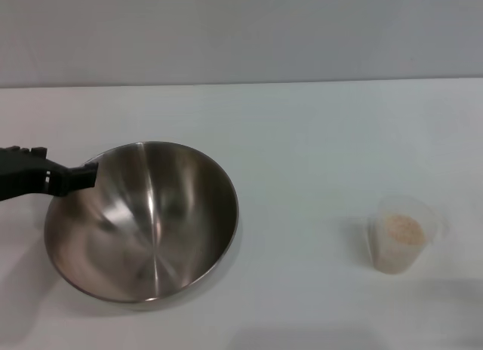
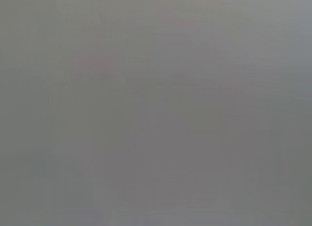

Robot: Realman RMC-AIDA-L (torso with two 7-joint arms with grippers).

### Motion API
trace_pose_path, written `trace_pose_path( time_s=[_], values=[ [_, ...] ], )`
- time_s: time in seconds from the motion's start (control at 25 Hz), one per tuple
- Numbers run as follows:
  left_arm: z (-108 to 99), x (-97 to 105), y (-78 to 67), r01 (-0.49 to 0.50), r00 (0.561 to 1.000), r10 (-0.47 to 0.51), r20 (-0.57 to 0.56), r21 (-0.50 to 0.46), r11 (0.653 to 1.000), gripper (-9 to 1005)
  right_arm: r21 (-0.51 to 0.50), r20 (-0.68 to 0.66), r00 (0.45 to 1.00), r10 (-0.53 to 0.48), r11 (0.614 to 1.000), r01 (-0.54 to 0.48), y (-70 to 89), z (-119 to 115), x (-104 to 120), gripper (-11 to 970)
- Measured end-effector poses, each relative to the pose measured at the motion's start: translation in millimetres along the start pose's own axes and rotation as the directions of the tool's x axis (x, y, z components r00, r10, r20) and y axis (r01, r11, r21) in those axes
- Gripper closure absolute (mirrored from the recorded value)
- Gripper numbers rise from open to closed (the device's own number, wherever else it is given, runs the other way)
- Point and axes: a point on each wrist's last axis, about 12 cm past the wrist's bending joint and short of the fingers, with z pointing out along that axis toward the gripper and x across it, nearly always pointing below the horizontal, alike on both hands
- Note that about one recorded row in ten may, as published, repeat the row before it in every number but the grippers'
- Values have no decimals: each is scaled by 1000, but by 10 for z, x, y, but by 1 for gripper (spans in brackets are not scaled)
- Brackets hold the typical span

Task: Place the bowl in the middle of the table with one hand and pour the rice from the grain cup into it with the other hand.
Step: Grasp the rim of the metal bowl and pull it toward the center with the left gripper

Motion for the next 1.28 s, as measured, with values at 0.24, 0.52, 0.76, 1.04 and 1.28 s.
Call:
trace_pose_path(
  time_s=[0.24, 0.52, 0.76, 1.04, 1.28],
  values=[
    [61, 61, -6, 0, 1000, 0, -30, 11, 1000, 181, -6, 1, 1000, 1, 1000, -1, 9, 3, -1, 149],
    [119, 110, -6, -6, 999, 7, -54, 19, 1000, 182, -8, 2, 1000, 2, 1000, -2, 13, 13, 1, 149],
    [166, 136, 6, -13, 998, 14, -67, 21, 1000, 181, -9, 0, 1000, 3, 1000, -3, 15, 20, 5, 148],
    [214, 173, -25, -18, 996, 21, -86, 36, 999, 187, -9, -2, 1000, 3, 1000, -3, 15, 20, 7, 148],
    [278, 191, -27, -16, 994, 21, -103, 44, 999, 193, -10, -2, 1000, 3, 1000, -3, 17, 25, 8, 149]
  ],
)
